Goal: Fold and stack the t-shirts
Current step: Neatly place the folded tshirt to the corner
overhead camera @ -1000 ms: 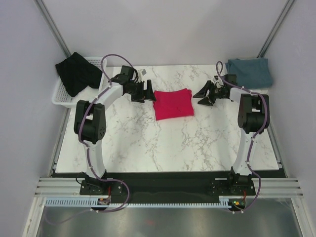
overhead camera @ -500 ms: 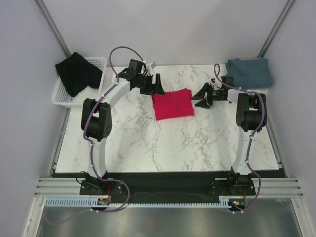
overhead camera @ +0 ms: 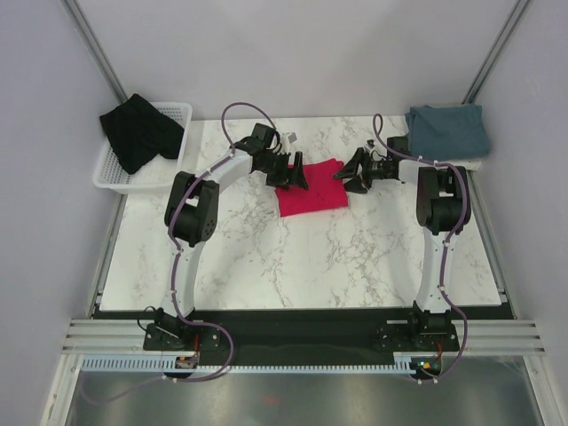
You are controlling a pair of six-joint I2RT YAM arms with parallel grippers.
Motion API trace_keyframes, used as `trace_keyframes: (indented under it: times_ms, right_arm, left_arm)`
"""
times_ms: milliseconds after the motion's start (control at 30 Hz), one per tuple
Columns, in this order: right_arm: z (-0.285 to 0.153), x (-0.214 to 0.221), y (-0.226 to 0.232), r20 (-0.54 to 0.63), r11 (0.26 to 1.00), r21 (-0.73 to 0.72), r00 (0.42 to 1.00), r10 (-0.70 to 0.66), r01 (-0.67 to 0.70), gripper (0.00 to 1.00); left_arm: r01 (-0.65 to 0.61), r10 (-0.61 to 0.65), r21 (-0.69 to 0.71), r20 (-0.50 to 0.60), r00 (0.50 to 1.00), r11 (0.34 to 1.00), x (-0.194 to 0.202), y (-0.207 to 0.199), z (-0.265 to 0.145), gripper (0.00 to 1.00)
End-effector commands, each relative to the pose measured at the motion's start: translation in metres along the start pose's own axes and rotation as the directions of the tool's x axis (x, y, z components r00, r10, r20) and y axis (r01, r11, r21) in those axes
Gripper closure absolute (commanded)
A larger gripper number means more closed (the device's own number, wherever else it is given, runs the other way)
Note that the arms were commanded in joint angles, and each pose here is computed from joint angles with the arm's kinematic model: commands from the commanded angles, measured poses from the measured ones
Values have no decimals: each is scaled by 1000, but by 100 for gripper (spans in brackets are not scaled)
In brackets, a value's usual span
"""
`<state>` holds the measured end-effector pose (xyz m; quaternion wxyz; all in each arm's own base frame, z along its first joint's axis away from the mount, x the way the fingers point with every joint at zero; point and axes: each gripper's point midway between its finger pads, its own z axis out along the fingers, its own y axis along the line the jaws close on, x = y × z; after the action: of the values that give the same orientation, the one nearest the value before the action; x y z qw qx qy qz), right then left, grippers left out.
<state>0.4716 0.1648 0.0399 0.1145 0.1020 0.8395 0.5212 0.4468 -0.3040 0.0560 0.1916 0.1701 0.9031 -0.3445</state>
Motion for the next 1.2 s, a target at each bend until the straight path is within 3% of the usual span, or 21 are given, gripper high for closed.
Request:
trace_keyframes:
  times_ms: [0, 467, 633, 667, 767, 800, 900, 1033, 1167]
  right_arm:
    - [15, -1, -6, -1, 999, 16, 1000, -29, 29, 28]
    - [45, 12, -6, -39, 998, 33, 998, -43, 44, 29]
    - [57, 19, -1, -61, 998, 33, 997, -56, 58, 35]
    - [58, 19, -1, -62, 998, 34, 996, -58, 61, 38]
    - [57, 21, -1, -60, 997, 42, 996, -63, 65, 59]
    - [57, 21, 1, -57, 996, 43, 996, -72, 74, 74]
    - [47, 15, 5, -39, 990, 79, 992, -116, 119, 100]
    - [22, -5, 9, -43, 924, 241, 954, -297, 298, 100]
    - [-18, -37, 15, -106, 740, 445, 850, -516, 505, 100]
  left_arm:
    - [-8, 7, 17, 34, 999, 1000, -12, -6, 2, 10]
    - [38, -39, 26, 15, 999, 999, -5, -4, 11, 10]
    - [41, -42, 40, 23, 999, 998, -9, -8, 8, 10]
    - [43, -45, 41, 26, 999, 998, -10, -8, 8, 10]
    - [42, -44, 44, 29, 999, 998, -11, -9, 7, 10]
    - [42, -44, 42, 30, 999, 998, -11, -10, 6, 10]
    - [39, -41, 44, 34, 999, 998, -13, -12, 1, 10]
    - [27, -29, 48, 51, 998, 998, -19, -17, -7, 11]
    - [17, -22, 59, 73, 997, 998, -27, -19, -20, 11]
